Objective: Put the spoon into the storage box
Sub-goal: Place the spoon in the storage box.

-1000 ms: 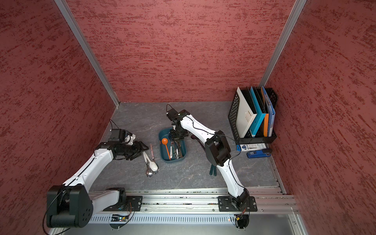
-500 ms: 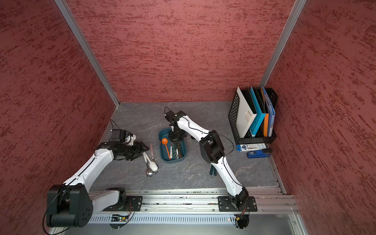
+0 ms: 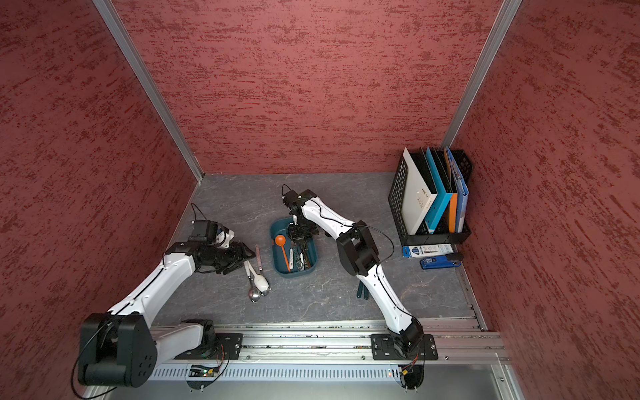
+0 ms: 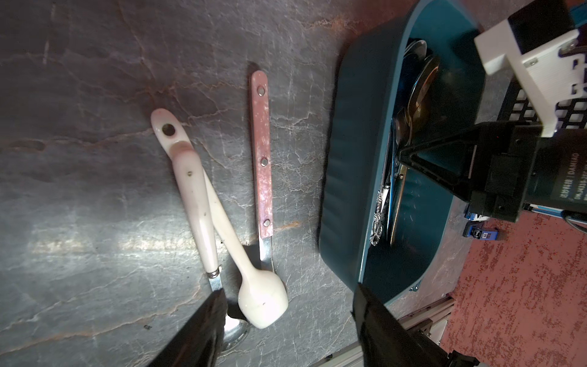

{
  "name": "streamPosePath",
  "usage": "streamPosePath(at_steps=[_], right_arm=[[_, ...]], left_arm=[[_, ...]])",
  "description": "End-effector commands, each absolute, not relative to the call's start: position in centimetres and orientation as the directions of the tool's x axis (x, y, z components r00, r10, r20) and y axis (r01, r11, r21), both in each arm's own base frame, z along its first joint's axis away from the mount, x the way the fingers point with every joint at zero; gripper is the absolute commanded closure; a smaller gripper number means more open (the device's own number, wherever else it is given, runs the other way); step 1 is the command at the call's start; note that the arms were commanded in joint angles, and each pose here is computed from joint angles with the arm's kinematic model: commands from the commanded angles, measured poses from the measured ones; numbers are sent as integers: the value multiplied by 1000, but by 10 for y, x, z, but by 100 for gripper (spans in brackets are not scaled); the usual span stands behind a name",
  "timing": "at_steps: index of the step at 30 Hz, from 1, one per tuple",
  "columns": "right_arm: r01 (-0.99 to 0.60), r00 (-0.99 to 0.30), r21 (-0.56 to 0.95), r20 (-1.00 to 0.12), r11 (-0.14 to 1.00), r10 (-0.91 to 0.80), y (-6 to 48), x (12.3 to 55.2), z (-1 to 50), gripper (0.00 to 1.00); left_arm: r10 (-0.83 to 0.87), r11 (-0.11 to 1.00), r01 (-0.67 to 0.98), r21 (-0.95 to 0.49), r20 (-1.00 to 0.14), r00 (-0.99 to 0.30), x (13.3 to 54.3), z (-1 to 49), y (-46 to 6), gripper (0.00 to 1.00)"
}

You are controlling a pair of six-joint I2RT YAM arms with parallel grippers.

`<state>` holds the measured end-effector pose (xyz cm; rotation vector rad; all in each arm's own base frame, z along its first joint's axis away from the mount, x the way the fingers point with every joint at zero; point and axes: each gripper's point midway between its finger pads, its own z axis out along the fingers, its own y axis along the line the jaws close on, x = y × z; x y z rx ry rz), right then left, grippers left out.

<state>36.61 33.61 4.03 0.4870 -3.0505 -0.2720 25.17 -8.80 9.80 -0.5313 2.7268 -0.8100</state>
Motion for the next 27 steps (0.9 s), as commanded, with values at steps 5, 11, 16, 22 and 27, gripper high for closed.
streamPosePath(at_steps=[5,11,16,22,27], right_arm=[[-301,-951,173,17,938,-309,335,369,37,93],[-310,-950,168,-8,936,-313,334,371,47,86],[-314,-949,148,-61,938,-308,329,375,68,77],[-316,-942,115,-155,942,-297,315,378,107,76],[-266,-950,111,-199,958,-241,288,370,134,78]], left_arm=[[-394,803,-262,-535,-148,-907,249,102,-87,33],[-375,811,-230,-538,-177,-910,248,112,-90,33],[-331,843,-191,-503,-204,-921,248,119,-92,33],[-203,906,-78,-416,-265,-943,254,129,-106,33],[-90,929,24,-370,-289,-953,258,131,-129,33]])
